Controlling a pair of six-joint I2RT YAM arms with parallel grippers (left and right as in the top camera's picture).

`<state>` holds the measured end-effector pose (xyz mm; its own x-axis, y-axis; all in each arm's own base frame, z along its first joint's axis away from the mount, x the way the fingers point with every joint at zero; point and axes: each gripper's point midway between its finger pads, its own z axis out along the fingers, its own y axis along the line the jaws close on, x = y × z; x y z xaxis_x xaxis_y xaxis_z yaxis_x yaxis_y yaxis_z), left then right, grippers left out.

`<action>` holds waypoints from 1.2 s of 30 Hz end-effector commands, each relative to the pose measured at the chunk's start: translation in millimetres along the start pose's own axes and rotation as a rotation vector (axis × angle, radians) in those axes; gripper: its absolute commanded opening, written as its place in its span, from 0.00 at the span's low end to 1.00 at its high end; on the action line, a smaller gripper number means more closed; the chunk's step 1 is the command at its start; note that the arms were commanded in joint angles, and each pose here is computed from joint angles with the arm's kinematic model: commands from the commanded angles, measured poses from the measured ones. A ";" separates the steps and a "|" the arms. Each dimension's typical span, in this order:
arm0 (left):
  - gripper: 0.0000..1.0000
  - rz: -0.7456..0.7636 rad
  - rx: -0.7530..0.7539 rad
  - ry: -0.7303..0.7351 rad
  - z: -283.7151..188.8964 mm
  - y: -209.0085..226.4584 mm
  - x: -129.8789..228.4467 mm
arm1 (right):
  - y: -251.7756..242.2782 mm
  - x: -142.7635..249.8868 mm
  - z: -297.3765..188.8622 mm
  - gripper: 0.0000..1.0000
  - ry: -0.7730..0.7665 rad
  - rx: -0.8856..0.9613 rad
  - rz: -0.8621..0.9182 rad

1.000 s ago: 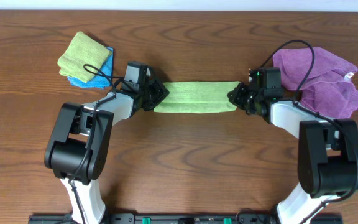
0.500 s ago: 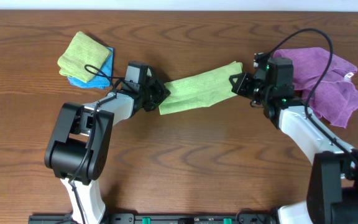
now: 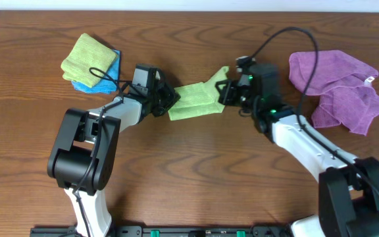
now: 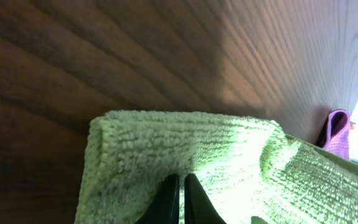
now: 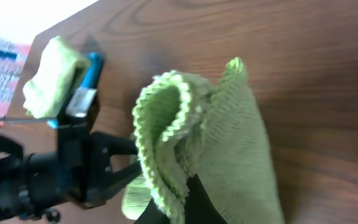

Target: Fold the cloth

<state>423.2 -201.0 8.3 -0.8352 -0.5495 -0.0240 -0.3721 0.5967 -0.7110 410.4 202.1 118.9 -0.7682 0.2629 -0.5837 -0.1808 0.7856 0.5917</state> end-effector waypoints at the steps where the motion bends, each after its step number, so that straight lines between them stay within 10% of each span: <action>1: 0.06 0.005 0.018 -0.003 2.5 -8.6 -7.1 | 16.2 -5.2 10.8 0.01 -0.014 -0.004 -0.052; 32: 0.06 0.024 0.225 -0.033 -74.7 -39.0 -57.8 | 50.2 63.9 73.2 0.01 0.171 -0.032 -0.185; 36: 0.06 0.037 0.238 -0.044 -81.2 -45.9 -58.2 | 51.3 62.1 75.8 0.13 0.159 -0.040 -0.184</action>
<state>450.4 -148.3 76.7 -0.8178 -0.5748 -0.0286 -0.2963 0.4632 -0.8353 395.7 295.0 69.7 -0.8199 0.0355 -0.5714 -0.3277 0.7892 0.5193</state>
